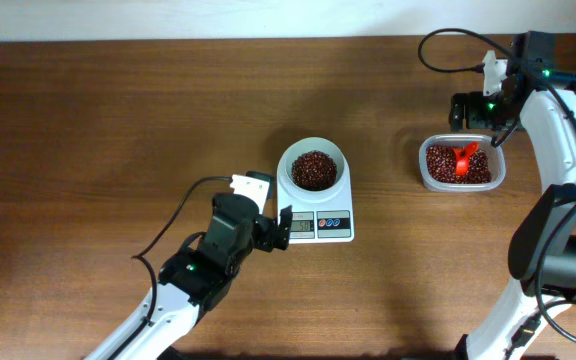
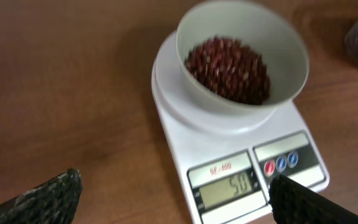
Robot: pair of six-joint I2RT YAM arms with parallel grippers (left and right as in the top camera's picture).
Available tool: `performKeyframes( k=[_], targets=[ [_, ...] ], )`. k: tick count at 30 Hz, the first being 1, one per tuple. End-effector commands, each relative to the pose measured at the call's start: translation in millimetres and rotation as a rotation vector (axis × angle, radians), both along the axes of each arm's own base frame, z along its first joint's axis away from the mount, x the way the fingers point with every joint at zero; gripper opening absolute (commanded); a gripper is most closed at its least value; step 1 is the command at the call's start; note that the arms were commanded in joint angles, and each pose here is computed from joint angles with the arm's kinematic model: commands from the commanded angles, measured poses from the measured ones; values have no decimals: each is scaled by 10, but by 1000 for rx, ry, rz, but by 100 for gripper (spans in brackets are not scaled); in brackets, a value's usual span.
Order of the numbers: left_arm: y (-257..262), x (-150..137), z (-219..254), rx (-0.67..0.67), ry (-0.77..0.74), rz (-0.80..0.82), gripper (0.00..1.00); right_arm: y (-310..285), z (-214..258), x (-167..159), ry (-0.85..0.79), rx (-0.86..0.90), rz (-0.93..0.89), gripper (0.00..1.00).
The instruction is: Scoop item into bowl and weigh 50g on scale
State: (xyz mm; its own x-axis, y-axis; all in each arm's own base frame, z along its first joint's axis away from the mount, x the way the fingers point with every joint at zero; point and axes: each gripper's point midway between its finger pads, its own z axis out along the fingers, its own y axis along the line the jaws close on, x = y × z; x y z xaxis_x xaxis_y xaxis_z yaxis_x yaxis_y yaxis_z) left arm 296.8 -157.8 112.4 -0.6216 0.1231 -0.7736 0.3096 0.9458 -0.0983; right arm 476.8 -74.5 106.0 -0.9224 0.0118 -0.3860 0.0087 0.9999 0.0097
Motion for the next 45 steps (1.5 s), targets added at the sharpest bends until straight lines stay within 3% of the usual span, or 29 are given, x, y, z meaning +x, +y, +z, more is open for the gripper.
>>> performKeyframes(
  k=[1,5,8,16,20,30,45],
  targets=[
    [6,-70,-227,30,58,-27,99,-38,28,33,-9,-4,-13,99],
    [-209,-65,-194,58,65,-183,99,-38,28,33,-9,-4,-13,99],
    [-152,-130,-92,182,306,-176,99,-38,28,33,-9,-4,-13,99],
    [-238,-167,-427,205,546,-143,99,-38,28,33,-9,-4,-13,99],
    [-255,-356,-378,302,660,-171,99,-38,28,33,-9,-4,-13,99],
    [-310,-370,-586,442,686,-184,99,-38,28,33,-9,-4,-13,99],
    [-351,-222,-654,451,636,-168,99,-38,28,33,-9,-4,-13,99]
  ],
)
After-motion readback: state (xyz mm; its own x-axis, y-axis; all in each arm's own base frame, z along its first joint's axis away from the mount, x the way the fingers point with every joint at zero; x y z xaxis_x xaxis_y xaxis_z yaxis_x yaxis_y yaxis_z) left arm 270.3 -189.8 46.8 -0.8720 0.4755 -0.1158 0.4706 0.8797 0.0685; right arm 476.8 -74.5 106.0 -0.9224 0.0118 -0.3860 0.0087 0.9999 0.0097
